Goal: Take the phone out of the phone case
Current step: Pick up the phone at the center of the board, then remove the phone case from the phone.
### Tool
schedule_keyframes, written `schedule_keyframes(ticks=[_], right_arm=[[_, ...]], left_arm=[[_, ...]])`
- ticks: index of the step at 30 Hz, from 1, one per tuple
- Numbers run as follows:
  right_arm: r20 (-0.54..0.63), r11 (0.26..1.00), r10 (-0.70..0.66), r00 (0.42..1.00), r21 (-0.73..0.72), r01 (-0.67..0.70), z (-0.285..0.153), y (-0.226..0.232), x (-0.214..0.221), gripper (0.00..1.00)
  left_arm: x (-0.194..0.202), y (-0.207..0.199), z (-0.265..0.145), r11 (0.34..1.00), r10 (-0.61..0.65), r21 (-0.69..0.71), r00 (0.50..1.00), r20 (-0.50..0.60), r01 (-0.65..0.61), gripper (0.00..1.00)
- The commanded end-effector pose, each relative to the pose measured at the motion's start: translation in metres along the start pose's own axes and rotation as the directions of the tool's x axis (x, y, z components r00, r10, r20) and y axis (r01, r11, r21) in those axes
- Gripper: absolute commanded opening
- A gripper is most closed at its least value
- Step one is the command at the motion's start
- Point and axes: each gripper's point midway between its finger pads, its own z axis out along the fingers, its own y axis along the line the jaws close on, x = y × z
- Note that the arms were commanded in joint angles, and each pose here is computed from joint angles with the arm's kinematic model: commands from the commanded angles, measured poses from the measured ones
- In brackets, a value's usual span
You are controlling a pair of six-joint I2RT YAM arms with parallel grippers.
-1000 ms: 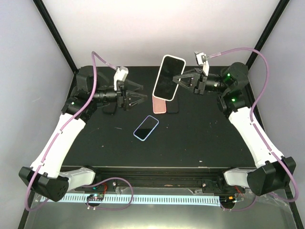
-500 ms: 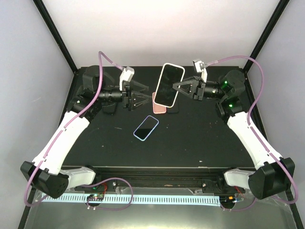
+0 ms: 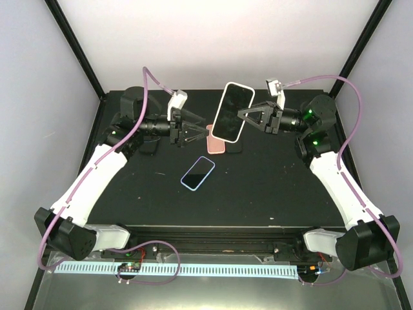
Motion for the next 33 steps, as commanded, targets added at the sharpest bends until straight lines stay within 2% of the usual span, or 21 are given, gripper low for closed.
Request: schedule_keyframes(ticks=[1,7,17,33], right_arm=[[0.041,0.997,-0.074,0.996,-0.033,0.076,-0.004,0.021,-0.009,0.01],[0.047,0.996,-0.077,0.996,-0.039,0.079,-0.007,0.026,-0.004,0.01],[0.058,0.998,-0.044,0.997,-0.044,0.046,-0.007,0.024,-0.002,0.01],[0.077,0.994,-0.033,0.996,-0.102,0.041,-0.011,0.042,-0.002,0.01]], left_arm=[[-0.006,-0.023,-0.005,0.994,0.083,0.069,0.996,0.013,-0.084,0.87],[0.003,-0.02,-0.003,0.996,0.055,0.069,0.998,0.011,-0.056,0.82],[0.009,-0.025,0.012,0.992,0.1,0.081,0.995,-0.023,-0.098,0.76],[0.016,0.028,0.015,0.995,0.004,-0.097,1.0,-0.021,-0.006,0.63]])
